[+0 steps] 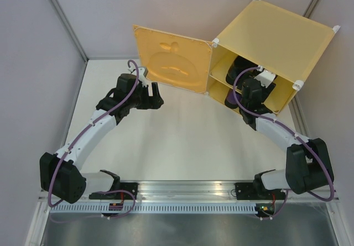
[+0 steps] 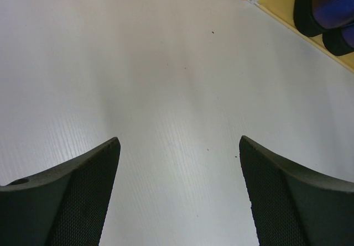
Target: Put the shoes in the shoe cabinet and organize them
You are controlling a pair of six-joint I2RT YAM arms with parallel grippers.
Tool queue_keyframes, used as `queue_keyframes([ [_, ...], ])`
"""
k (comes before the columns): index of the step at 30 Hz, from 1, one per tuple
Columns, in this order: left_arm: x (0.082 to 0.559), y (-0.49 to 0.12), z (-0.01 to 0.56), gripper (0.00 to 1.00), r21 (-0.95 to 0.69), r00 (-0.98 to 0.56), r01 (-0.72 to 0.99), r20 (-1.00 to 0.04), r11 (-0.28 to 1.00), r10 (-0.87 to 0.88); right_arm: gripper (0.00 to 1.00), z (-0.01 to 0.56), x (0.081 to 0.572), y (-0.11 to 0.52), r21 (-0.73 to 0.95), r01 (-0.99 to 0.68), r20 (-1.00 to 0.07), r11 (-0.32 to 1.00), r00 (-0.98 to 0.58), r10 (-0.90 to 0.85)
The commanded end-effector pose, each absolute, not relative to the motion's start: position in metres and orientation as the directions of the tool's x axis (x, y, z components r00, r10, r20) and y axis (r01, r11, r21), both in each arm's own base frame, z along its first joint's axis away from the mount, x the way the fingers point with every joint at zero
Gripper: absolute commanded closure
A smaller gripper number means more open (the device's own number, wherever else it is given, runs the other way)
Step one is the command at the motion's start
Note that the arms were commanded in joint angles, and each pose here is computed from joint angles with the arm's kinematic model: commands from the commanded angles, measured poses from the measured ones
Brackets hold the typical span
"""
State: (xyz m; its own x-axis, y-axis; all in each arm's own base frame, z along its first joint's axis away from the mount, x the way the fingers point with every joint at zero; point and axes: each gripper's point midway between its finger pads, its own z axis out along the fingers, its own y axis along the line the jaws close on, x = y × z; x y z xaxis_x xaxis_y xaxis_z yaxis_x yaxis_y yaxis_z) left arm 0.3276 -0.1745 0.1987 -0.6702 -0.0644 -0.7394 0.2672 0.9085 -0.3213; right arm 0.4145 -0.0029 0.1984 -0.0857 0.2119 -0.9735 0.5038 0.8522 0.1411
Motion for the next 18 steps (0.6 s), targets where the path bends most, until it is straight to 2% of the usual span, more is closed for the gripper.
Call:
queue_keyframes([
  [1, 0.33, -0.175, 0.207, 0.09, -0.295, -0.635, 0.303, -0.772, 0.906, -0.039, 0.53, 0.207, 0.424, 0.004, 0.21, 0.458, -0.962, 0.864, -0.062, 0.267],
  [2, 0.331, -0.175, 0.207, 0.09, -0.296, -0.634, 0.303, -0.772, 0.906, -0.04, 0.43, 0.205, 0.422, 0.004, 0.206, 0.458, -0.961, 0.865, -0.073, 0.267],
  [4, 0.33, -0.175, 0.206, 0.09, -0.296, -0.638, 0.303, -0.769, 0.906, -0.038, 0.31, 0.207, 0.418, 0.004, 0.213, 0.453, -0.958, 0.866, -0.076, 0.275],
  [5, 0.33, -0.175, 0.207, 0.09, -0.297, -0.636, 0.304, -0.771, 0.905, -0.039, 0.22, 0.204, 0.416, 0.005, 0.208, 0.452, -0.957, 0.868, -0.091, 0.277],
  [8, 0.331, -0.175, 0.207, 0.09, -0.296, -0.635, 0.303, -0.771, 0.906, -0.039, 0.13, 0.203, 0.41, 0.006, 0.211, 0.44, -0.954, 0.873, -0.103, 0.282],
  [11, 0.33, -0.176, 0.206, 0.09, -0.299, -0.638, 0.305, -0.769, 0.904, -0.04, 0.06, 0.202, 0.408, 0.009, 0.21, 0.424, -0.952, 0.881, -0.117, 0.284],
  [18, 0.33, -0.175, 0.206, 0.09, -0.299, -0.64, 0.304, -0.767, 0.905, -0.039, 0.03, 0.203, 0.409, 0.019, 0.222, 0.374, -0.945, 0.901, -0.146, 0.293],
])
